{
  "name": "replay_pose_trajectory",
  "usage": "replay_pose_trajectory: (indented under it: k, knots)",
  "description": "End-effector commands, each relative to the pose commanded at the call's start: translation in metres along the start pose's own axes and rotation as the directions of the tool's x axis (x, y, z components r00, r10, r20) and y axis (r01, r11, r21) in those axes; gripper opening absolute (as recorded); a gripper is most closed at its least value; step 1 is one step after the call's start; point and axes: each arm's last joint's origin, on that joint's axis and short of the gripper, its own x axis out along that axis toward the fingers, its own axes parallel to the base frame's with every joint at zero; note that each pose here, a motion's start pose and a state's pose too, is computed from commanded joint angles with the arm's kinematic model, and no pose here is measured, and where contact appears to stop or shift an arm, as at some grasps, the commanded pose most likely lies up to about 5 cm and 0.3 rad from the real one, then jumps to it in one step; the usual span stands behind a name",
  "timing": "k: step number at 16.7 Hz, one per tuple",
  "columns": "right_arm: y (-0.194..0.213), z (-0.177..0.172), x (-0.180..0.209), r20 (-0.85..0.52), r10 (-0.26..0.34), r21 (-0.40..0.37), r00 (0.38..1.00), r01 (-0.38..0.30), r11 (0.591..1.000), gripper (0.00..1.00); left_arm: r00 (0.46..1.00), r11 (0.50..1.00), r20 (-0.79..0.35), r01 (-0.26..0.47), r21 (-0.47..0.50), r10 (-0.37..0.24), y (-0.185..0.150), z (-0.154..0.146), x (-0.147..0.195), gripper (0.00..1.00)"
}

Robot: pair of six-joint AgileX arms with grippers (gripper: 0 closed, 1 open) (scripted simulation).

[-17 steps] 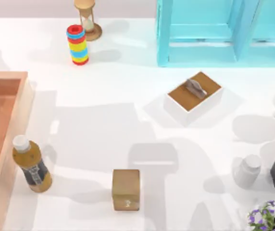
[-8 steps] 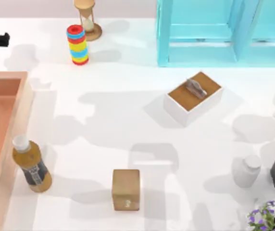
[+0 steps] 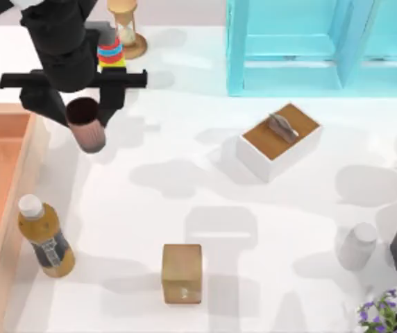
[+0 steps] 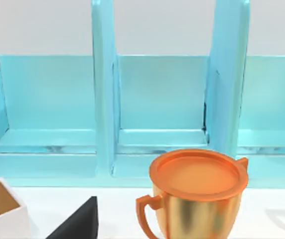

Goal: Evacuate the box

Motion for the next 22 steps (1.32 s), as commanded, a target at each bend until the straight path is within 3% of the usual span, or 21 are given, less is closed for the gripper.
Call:
replay_pose_trajectory:
  k: [4, 21, 22]
  knots:
    - [0.000, 0.000, 0.000, 0.000, 0.000, 0.000, 1.000, 0.000, 1.000, 1.00, 0.997, 1.000, -0.070, -0.016, 0.008, 0.017, -0.030, -0.012, 0.022, 0.00]
    - [0.000, 0.000, 0.000, 0.000, 0.000, 0.000, 1.000, 0.000, 1.000, 1.00, 0.997, 1.000, -0.070, -0.016, 0.008, 0.017, -0.029, -0.016, 0.067, 0.00]
    - [0.000, 0.000, 0.000, 0.000, 0.000, 0.000, 1.000, 0.000, 1.000, 1.00, 0.997, 1.000, -0.070, -0.016, 0.008, 0.017, -0.029, -0.016, 0.067, 0.08]
